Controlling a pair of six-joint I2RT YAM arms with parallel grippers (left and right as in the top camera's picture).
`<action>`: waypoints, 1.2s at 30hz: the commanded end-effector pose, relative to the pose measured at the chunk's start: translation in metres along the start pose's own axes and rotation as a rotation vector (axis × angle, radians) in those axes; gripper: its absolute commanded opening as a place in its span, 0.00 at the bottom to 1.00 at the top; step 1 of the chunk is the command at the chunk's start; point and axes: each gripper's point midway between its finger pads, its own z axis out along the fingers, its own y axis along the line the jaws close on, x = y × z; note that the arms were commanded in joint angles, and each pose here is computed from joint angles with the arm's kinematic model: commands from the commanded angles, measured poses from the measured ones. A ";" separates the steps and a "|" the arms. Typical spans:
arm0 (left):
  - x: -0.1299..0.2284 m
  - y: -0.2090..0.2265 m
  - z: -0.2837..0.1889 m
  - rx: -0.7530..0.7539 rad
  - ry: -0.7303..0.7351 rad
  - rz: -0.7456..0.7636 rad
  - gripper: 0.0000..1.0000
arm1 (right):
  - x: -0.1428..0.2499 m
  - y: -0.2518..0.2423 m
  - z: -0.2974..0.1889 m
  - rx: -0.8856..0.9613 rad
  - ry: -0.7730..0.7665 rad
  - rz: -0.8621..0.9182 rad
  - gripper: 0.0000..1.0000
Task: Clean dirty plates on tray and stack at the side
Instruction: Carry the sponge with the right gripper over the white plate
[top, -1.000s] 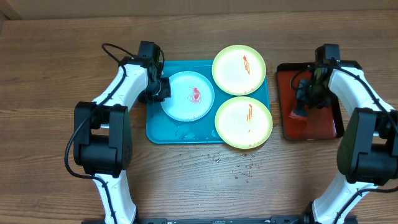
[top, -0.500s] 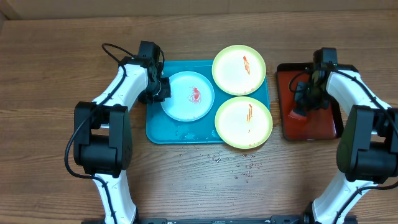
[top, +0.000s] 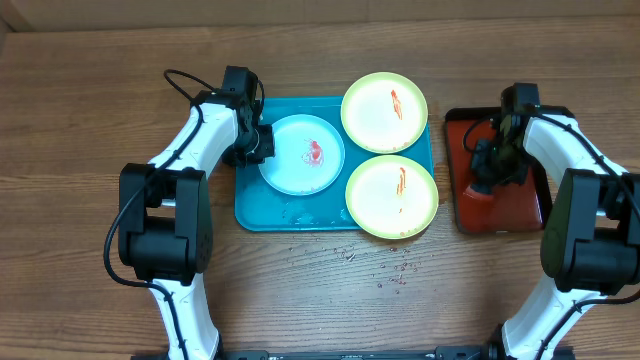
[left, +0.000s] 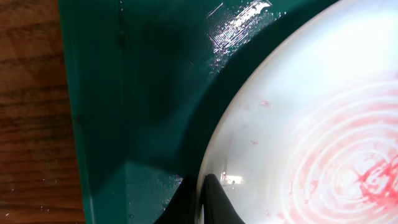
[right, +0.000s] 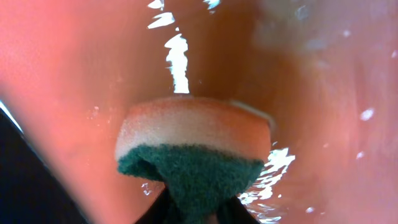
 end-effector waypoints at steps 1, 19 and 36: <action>0.005 0.001 0.007 -0.016 0.023 -0.009 0.04 | 0.005 -0.002 0.006 0.018 0.029 0.023 0.04; 0.007 -0.009 0.006 0.041 0.038 0.021 0.04 | -0.031 0.059 -0.115 -0.245 -0.215 -0.186 0.04; 0.020 -0.015 0.004 0.129 0.104 -0.009 0.04 | 0.025 0.288 -0.139 -0.509 -0.256 -0.372 0.04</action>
